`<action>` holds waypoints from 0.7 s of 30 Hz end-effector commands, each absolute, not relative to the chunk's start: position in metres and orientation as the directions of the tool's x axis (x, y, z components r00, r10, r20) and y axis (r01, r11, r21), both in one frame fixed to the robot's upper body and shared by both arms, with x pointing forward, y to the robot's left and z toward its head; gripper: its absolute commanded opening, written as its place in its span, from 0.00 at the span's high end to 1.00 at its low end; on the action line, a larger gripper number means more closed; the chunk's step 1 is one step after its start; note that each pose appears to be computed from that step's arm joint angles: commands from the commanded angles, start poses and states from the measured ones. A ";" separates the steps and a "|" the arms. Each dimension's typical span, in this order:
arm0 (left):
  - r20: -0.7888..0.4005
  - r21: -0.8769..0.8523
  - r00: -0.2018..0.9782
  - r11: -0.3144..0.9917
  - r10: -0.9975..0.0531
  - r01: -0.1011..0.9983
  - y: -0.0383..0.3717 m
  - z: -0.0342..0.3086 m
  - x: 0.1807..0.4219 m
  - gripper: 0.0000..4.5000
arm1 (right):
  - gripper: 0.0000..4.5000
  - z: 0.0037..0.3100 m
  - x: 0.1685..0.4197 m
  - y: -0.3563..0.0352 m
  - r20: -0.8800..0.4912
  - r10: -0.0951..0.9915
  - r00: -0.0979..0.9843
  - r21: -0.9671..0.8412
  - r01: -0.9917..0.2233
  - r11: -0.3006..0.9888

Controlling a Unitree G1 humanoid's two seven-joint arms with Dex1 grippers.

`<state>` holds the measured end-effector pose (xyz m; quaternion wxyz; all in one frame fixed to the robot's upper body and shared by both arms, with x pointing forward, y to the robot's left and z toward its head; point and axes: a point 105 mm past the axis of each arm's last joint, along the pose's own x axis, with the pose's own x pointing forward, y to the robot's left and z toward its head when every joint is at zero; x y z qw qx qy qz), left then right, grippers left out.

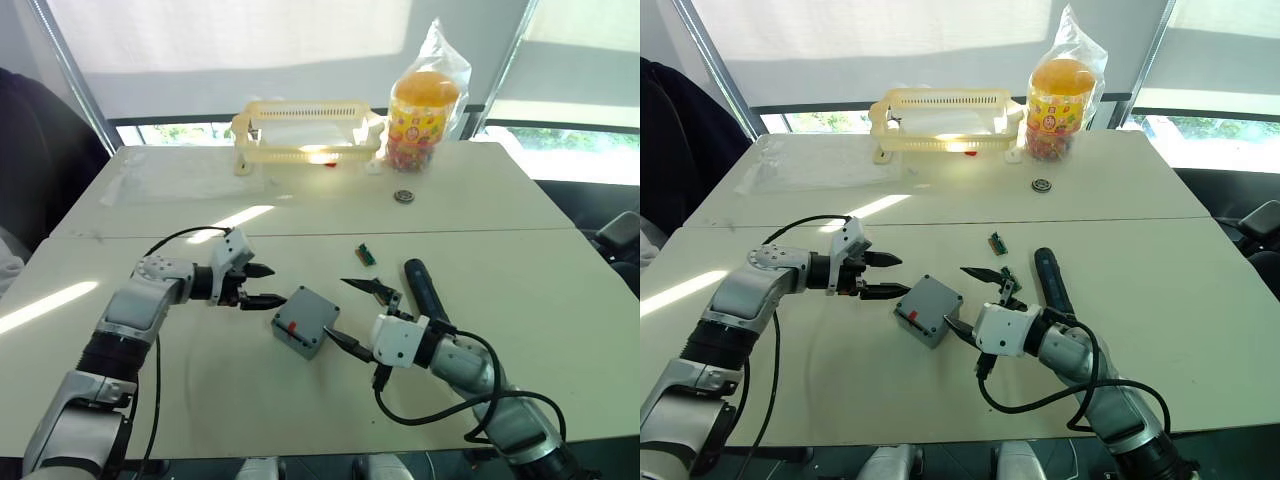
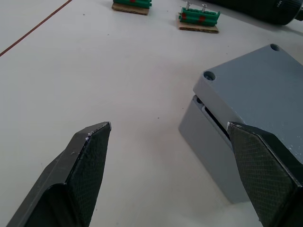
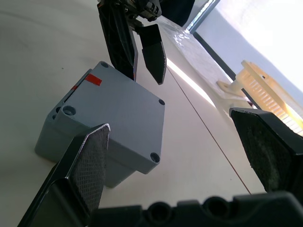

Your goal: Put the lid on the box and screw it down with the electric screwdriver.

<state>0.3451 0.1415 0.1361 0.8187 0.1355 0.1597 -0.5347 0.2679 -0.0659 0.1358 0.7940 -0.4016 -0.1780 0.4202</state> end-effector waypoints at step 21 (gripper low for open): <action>-0.383 0.078 0.418 0.422 -0.824 0.903 0.154 0.146 0.348 0.10 | 0.01 0.151 0.268 -0.069 0.001 0.820 0.572 -0.815 -0.475 0.332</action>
